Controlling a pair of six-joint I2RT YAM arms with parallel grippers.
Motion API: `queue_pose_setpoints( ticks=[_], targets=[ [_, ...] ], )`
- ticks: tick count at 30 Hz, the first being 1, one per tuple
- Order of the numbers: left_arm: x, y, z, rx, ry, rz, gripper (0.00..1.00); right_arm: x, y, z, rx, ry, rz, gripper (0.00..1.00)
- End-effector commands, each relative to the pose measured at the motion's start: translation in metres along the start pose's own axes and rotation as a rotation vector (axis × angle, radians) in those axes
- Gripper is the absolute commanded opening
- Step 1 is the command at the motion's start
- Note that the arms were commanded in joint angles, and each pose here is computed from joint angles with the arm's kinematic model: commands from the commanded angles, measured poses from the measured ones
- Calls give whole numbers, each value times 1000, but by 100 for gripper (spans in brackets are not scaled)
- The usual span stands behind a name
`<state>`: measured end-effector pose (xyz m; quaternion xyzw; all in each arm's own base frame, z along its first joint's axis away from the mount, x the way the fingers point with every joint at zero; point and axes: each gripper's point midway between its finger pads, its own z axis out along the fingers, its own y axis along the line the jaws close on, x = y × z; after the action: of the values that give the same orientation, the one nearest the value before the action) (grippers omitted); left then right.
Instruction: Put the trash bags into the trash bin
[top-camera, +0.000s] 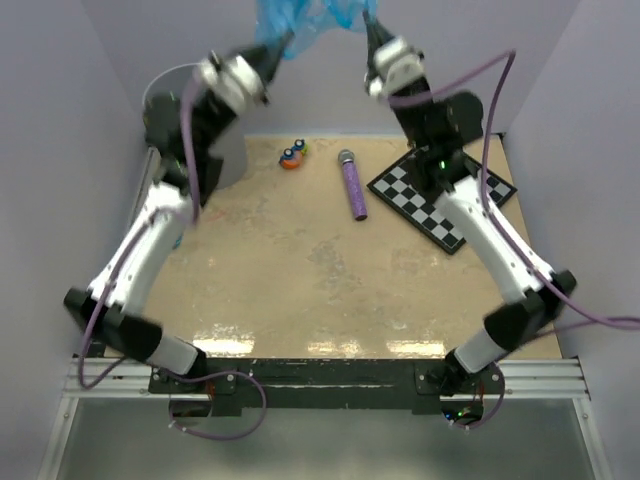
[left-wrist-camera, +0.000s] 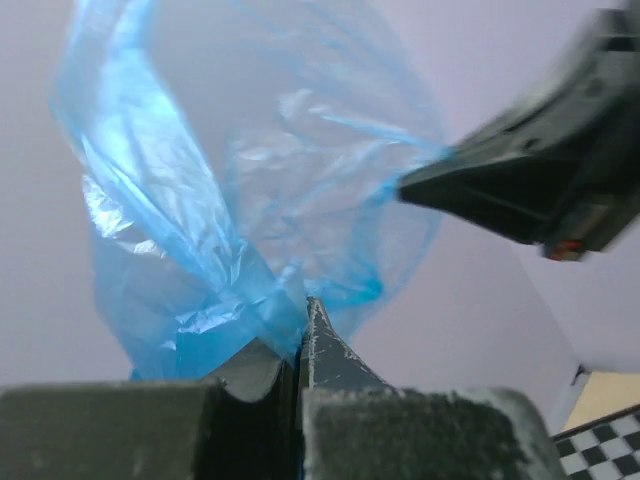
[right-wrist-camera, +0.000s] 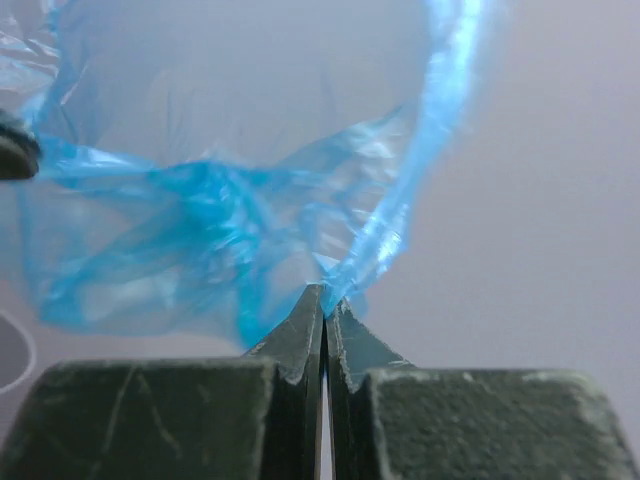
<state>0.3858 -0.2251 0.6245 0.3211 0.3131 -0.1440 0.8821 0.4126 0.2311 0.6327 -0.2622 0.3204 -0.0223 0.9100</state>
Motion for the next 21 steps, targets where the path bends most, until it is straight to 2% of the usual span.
queue_pose_setpoints(
  ticks=[1, 2, 3, 4, 5, 6, 7, 8, 11, 14, 18, 20, 21],
  targets=[
    [18, -135, -103, 318, -85, 519, 0, 53, 91, -108, -336, 77, -397, 0],
    [60, -183, -153, 540, -15, 579, 0, 105, 129, -162, -528, 233, -442, 0],
    [113, -237, -230, 835, 103, 629, 0, 171, 183, -267, -891, 470, -455, 0],
    [149, -279, -316, 1134, 190, 652, 0, 206, 209, -367, -1221, 605, -527, 0],
    [171, -307, -406, 1420, 270, 653, 0, 214, 218, -439, -1426, 684, -513, 0],
    [174, -317, -453, 1525, 342, 597, 0, 209, 222, -490, -1514, 757, -433, 0],
    [167, -322, -461, 1471, 400, 485, 0, 190, 219, -507, -1508, 752, -367, 0],
    [156, -320, -449, 1361, 412, 423, 0, 175, 218, -515, -1493, 738, -309, 0],
    [134, -307, -407, 1143, 398, 331, 0, 119, 197, -466, -1238, 553, -253, 0],
    [121, -295, -377, 1028, 439, 197, 0, 76, 180, -425, -1084, 393, -210, 0],
    [129, -279, -347, 864, 631, -49, 0, 73, 174, -385, -974, 461, -66, 0],
    [141, -267, -331, 733, 753, -170, 0, 83, 178, -365, -915, 538, 37, 0],
    [148, -262, -322, 630, 824, -280, 0, 89, 176, -350, -862, 574, 76, 0]
  ],
)
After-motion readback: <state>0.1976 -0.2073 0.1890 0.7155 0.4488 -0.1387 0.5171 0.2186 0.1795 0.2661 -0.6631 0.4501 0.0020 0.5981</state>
